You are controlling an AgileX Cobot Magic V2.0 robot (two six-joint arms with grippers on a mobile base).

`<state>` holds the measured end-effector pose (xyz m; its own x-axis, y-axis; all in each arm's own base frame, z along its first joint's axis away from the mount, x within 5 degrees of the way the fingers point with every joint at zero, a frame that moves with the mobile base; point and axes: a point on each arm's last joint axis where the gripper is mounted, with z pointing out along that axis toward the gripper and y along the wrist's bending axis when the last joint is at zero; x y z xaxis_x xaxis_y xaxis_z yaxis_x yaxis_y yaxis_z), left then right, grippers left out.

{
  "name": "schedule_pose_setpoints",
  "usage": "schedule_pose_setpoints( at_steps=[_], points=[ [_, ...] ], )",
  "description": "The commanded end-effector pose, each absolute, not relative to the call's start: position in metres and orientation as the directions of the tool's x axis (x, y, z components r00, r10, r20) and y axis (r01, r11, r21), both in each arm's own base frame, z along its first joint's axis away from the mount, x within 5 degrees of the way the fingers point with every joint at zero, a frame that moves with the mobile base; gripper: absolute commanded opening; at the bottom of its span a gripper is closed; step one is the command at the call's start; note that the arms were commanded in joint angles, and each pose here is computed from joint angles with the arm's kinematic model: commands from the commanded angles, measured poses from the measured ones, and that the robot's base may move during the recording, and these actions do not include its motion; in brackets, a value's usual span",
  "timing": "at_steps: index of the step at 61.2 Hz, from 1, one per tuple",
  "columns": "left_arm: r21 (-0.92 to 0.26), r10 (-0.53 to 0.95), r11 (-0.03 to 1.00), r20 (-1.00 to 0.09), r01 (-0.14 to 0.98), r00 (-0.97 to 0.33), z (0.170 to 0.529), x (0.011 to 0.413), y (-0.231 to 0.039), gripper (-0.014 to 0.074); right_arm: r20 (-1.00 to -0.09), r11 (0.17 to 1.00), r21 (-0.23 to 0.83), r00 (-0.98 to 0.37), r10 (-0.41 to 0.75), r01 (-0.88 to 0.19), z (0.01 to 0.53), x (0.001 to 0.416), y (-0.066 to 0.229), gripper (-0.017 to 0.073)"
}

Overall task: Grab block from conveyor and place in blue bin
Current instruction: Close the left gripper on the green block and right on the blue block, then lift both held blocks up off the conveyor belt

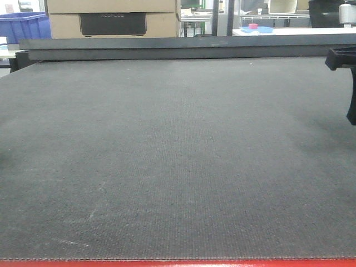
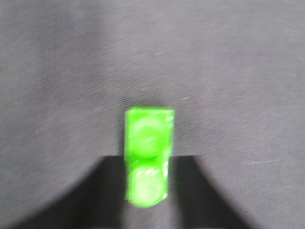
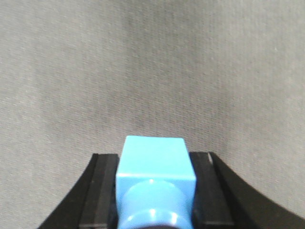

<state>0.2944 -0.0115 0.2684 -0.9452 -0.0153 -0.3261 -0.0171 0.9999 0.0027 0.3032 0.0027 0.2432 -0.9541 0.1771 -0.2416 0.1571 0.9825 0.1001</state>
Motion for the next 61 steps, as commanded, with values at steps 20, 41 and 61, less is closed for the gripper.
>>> schedule_pose_setpoints(
  at_steps=[20, 41, 61],
  points=[
    [0.034, -0.007, 0.999, -0.217, -0.015, -0.976, 0.22, 0.32, -0.01, 0.0395, -0.265, 0.983, 0.1, -0.948, 0.176, 0.155, 0.248, 0.304, 0.002, -0.0155],
    [0.029, -0.014, 0.999, -0.164, -0.019, -0.986, 0.209, 0.321, -0.011, 0.0073, -0.275, 0.982, 0.107, -0.945, 0.18, 0.156, 0.251, 0.302, 0.002, -0.0155],
    [0.026, 0.021, 1.0, -0.299, 0.013, -0.954, 0.239, 0.309, -0.011, -0.0111, -0.433, 0.996, 0.077, -0.899, 0.071, 0.041, 0.272, 0.28, 0.002, -0.0155]
  ],
)
